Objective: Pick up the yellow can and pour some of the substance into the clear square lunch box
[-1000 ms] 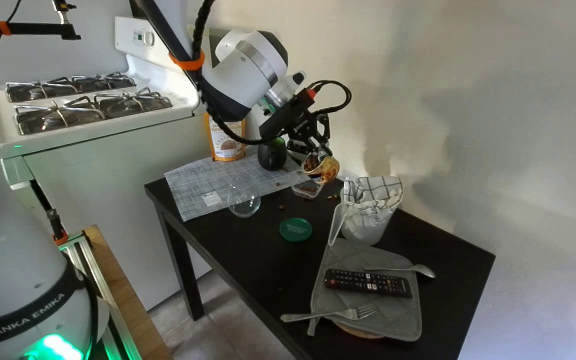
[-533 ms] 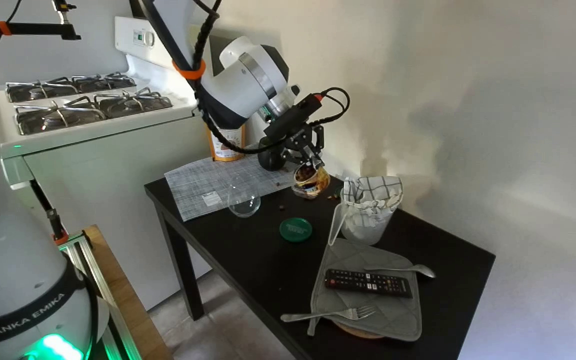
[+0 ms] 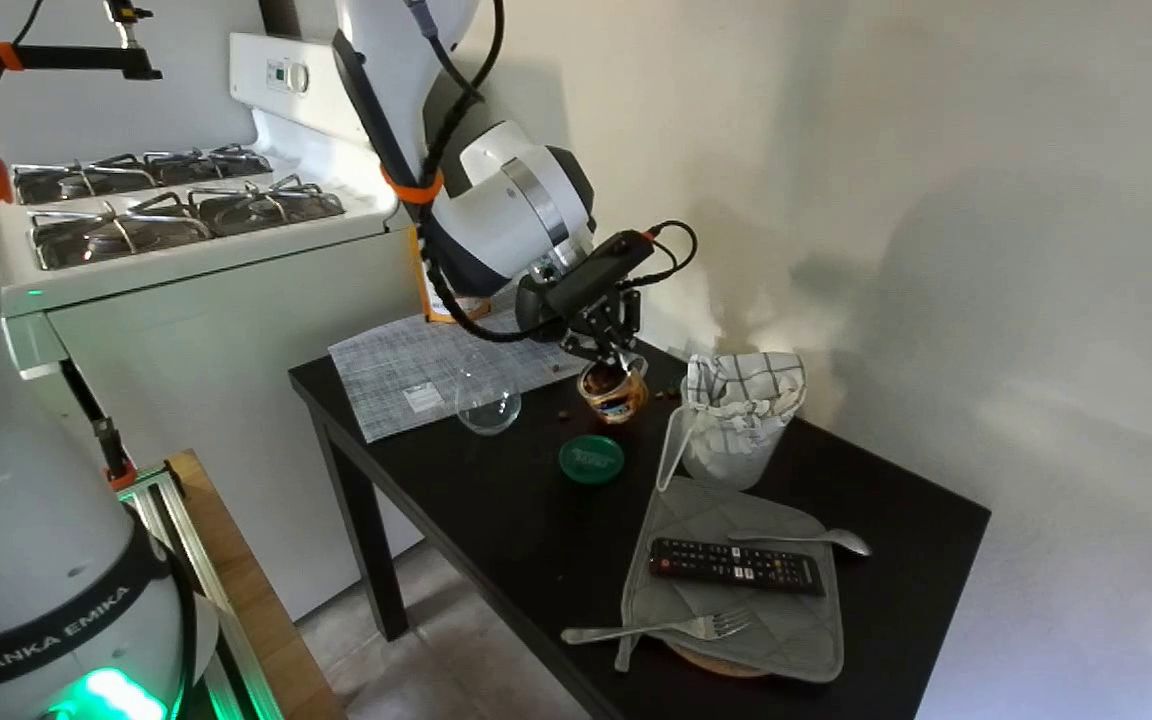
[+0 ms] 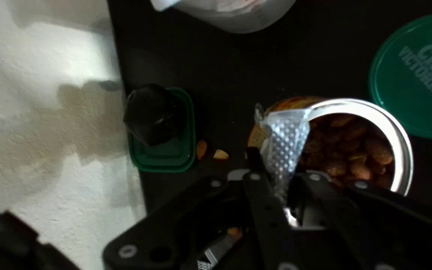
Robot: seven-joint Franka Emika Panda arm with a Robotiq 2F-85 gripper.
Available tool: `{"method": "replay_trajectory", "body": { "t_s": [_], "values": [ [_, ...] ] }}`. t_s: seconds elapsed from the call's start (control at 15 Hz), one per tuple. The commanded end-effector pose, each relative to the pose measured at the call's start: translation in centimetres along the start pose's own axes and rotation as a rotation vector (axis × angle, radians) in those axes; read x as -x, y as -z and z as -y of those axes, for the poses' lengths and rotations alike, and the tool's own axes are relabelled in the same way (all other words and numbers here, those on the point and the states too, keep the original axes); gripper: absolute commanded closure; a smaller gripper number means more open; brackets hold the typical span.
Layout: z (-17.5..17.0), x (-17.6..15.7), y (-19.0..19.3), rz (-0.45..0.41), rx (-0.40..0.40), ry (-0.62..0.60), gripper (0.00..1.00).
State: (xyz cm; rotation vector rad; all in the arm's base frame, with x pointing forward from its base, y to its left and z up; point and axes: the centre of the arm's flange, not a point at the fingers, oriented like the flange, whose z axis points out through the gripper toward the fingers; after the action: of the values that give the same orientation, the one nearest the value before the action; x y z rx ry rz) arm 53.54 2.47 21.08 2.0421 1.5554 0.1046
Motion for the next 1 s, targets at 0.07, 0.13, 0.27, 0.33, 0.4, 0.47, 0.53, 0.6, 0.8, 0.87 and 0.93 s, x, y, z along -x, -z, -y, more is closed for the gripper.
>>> {"method": "replay_trajectory", "body": {
  "t_s": [0.07, 0.13, 0.27, 0.33, 0.4, 0.47, 0.53, 0.6, 0.8, 0.87, 0.93],
  "values": [
    [-0.3, 0.0, -0.3, -0.003, 0.003, 0.002, 0.83],
    [-0.3, 0.0, -0.3, -0.003, 0.005, 0.002, 0.83],
    [-0.3, 0.8, 0.5, -0.006, 0.011, -0.011, 0.96],
    [-0.1, 1.7, 1.4, -0.012, 0.004, -0.022, 0.96],
    [0.1, 2.3, 1.9, -0.017, 0.000, -0.021, 0.96],
    [0.3, 3.0, 2.6, -0.017, -0.003, -0.020, 0.96],
    [0.5, 3.6, 3.1, -0.022, -0.009, -0.022, 0.96],
    [0.6, 4.2, 3.5, -0.025, -0.013, -0.027, 0.96],
    [0.7, 6.1, 5.0, -0.064, -0.040, -0.030, 0.96],
    [0.6, 6.9, 5.6, -0.078, -0.048, -0.032, 0.96],
    [0.7, 7.5, 6.0, -0.094, -0.058, -0.031, 0.96]
  ]
}}
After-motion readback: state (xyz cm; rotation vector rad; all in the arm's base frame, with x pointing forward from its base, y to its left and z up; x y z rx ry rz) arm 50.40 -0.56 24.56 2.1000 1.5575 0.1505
